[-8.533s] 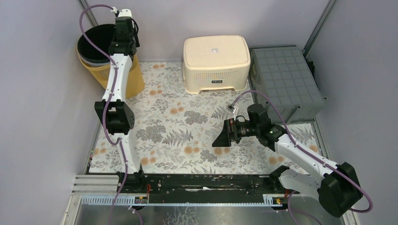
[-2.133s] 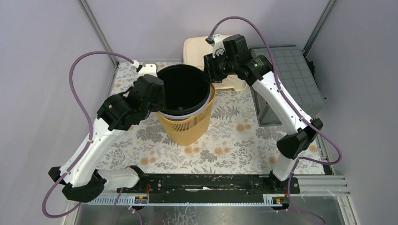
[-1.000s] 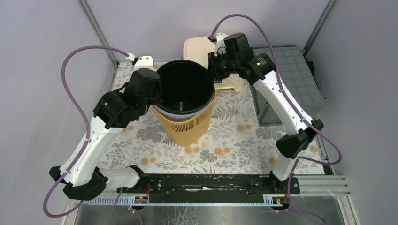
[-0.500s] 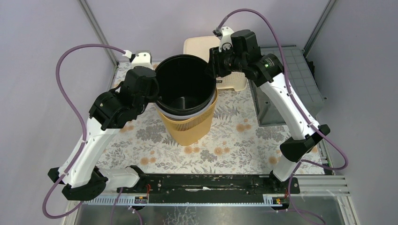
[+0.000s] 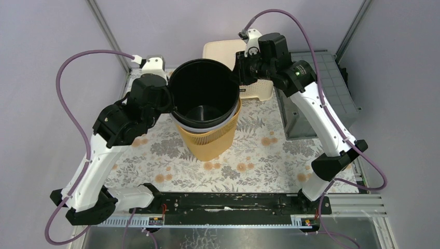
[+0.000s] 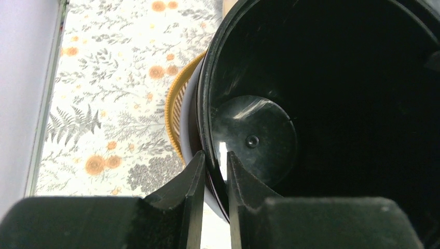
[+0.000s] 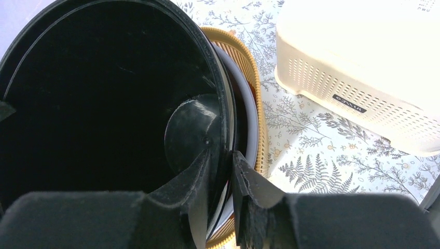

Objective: Turn the large container upside down

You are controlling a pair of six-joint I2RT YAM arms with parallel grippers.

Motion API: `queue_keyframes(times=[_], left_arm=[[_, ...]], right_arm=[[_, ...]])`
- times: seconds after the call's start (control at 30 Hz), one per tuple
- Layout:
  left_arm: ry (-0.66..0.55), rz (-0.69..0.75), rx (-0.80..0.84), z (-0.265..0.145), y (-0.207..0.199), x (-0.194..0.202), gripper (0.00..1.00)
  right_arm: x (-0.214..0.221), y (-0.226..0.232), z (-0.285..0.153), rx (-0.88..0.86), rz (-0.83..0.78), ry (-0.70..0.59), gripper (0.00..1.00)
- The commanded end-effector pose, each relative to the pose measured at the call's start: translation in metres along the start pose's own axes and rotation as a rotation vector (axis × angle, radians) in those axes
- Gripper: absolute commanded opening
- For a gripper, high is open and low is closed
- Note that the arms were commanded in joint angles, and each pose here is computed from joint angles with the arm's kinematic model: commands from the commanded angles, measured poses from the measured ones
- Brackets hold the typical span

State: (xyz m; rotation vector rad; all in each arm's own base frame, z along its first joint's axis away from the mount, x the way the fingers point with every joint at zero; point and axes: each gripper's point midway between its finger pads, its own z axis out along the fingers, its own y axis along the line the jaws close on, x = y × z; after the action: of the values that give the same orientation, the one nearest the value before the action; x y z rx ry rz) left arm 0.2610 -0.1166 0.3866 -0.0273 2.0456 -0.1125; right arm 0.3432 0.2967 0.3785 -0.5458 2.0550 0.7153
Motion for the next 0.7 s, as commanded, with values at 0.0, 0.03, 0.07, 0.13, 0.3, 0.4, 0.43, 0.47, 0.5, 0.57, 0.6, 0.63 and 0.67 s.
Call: queue_keyframes(times=[0.0,0.03,0.07,0.13,0.3,0.4,0.43,0.47,0.5,0.57,0.6,0.63,0.67], left_arm=[[-0.180,-0.072,0.322,-0.026,-0.057,-0.053,0.19],[-0.196,-0.072,0.341,-0.031,-0.058,-0.057,0.19],[-0.213,-0.074,0.357,-0.035,-0.059,-0.061,0.19],[-0.242,-0.073,0.392,-0.044,-0.061,-0.068,0.20],[-0.311,-0.068,0.447,-0.062,-0.063,-0.087,0.36],[-0.350,-0.060,0.465,-0.073,-0.062,-0.098,0.47],[-0.360,-0.058,0.469,-0.077,-0.061,-0.101,0.50],[-0.374,-0.059,0.474,-0.081,-0.060,-0.104,0.52],[-0.389,-0.061,0.480,-0.085,-0.059,-0.108,0.54],[-0.420,-0.070,0.494,-0.095,-0.057,-0.115,0.60],[-0.436,-0.075,0.502,-0.099,-0.056,-0.119,0.64],[-0.452,-0.078,0.512,-0.105,-0.055,-0.123,0.66],[-0.466,-0.080,0.524,-0.109,-0.056,-0.126,0.66]], right_arm=[[-0.054,0.059,-0.042,-0.221,-0.034,-0.215,0.23],[-0.057,0.061,-0.045,-0.228,-0.033,-0.228,0.22],[-0.059,0.063,-0.048,-0.236,-0.032,-0.238,0.22],[-0.064,0.067,-0.054,-0.248,-0.033,-0.262,0.21],[-0.077,0.074,-0.073,-0.269,-0.030,-0.331,0.16],[-0.085,0.075,-0.085,-0.262,-0.028,-0.374,0.10],[-0.087,0.076,-0.089,-0.260,-0.028,-0.384,0.09],[-0.089,0.076,-0.093,-0.257,-0.026,-0.393,0.08],[-0.090,0.076,-0.095,-0.256,-0.025,-0.399,0.07],[-0.092,0.077,-0.100,-0.258,-0.024,-0.409,0.06],[-0.093,0.078,-0.102,-0.260,-0.023,-0.412,0.06],[-0.093,0.079,-0.104,-0.262,-0.022,-0.415,0.05],[-0.094,0.079,-0.105,-0.263,-0.020,-0.418,0.04]])
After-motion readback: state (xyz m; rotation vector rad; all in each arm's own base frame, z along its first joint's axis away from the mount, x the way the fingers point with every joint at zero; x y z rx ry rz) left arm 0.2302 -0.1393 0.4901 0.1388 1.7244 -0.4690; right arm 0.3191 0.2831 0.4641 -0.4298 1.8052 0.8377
